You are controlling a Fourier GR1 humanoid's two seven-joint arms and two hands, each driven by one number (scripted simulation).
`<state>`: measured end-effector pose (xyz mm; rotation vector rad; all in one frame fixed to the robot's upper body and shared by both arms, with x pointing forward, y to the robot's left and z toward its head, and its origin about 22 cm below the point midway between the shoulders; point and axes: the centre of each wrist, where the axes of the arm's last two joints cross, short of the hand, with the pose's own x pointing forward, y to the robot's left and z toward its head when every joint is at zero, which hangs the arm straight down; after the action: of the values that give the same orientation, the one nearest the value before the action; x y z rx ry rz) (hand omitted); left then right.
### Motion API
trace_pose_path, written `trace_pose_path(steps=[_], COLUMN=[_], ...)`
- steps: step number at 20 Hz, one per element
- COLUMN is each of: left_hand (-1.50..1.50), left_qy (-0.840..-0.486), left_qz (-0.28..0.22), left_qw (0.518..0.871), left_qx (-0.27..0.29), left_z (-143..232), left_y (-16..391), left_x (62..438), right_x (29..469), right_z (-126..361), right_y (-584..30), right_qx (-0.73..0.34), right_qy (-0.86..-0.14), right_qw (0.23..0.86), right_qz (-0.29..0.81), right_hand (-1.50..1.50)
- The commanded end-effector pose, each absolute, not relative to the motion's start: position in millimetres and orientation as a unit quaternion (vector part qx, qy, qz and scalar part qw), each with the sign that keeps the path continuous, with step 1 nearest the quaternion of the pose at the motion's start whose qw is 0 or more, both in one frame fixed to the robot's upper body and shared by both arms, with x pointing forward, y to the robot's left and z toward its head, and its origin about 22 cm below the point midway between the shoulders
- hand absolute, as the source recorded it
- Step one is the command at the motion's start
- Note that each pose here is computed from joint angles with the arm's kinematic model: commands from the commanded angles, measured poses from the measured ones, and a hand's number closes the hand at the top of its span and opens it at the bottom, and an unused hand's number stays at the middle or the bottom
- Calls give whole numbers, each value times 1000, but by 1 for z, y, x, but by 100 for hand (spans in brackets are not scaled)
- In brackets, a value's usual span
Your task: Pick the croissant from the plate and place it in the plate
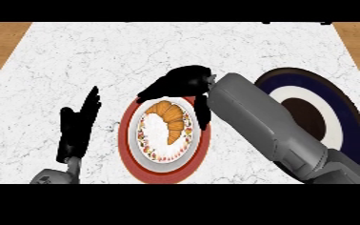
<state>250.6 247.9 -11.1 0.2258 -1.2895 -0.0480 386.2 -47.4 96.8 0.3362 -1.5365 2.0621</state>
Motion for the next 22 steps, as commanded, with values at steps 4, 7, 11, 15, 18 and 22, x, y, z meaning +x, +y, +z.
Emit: trace_pose_path(steps=[4, 7, 11, 15, 18, 22], left_hand=[0, 0, 0, 0, 0, 0], left_qy=[-600, -595, -599, -602, -605, -601], left_qz=[-18, -10, -13, -27, -12, -20], left_qw=[793, 796, 792, 790, 788, 791], left_qx=[104, 107, 119, 110, 113, 110], left_z=[-19, -10, 6, -11, -21, -20], left_y=[239, 250, 250, 250, 237, 234], left_x=[242, 242, 245, 262, 243, 250], right_x=[389, 394, 373, 390, 380, 393], right_z=[87, 88, 46, 53, 56, 53], right_y=[-22, -20, -25, -24, -18, -27], right_qx=[111, 102, 104, 95, 106, 110], right_qy=[-518, -519, -516, -506, -496, -499], right_qw=[266, 265, 268, 264, 262, 275], right_qz=[805, 806, 807, 816, 821, 815], right_hand=[-150, -150, -150, -150, -150, -150])
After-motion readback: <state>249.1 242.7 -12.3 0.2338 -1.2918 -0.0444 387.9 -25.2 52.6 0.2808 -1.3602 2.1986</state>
